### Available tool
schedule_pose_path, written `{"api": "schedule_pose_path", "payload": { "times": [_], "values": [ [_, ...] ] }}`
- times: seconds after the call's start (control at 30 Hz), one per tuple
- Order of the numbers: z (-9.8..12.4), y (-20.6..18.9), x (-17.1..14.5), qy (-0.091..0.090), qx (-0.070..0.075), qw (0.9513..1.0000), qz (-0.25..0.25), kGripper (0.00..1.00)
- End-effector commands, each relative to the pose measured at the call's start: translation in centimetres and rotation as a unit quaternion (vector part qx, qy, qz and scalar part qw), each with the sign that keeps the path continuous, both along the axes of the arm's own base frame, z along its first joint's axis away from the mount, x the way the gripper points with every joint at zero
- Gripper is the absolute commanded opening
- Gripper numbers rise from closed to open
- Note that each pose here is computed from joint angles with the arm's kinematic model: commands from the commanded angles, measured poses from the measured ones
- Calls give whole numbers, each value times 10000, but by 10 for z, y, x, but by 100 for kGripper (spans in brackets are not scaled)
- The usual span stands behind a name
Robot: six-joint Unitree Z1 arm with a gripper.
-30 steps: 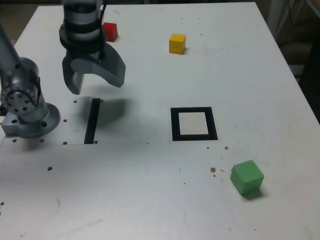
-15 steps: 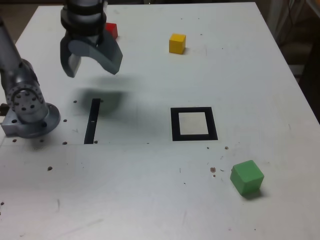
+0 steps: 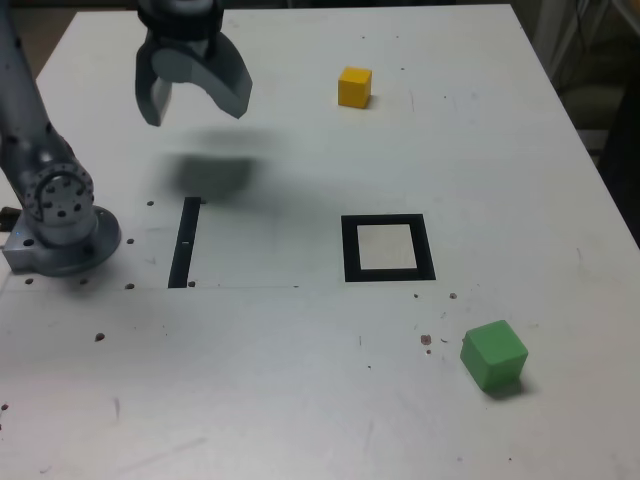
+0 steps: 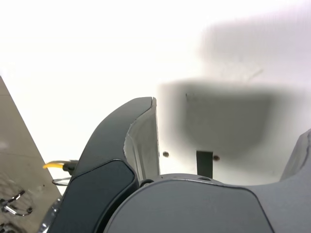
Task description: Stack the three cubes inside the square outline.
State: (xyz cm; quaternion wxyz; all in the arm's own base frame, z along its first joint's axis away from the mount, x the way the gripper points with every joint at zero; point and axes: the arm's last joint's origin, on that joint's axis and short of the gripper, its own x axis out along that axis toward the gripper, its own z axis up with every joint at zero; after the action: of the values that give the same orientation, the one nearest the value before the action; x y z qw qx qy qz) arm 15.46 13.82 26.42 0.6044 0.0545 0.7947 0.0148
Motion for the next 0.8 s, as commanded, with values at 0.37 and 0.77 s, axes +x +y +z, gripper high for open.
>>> {"api": "schedule_pose_path", "payload": {
  "times": [0.37,0.77],
  "values": [
    [7,66,1,6,-42,9999,104,99],
    [13,106,3,-106,76,9995,273,99]
  ]
}}
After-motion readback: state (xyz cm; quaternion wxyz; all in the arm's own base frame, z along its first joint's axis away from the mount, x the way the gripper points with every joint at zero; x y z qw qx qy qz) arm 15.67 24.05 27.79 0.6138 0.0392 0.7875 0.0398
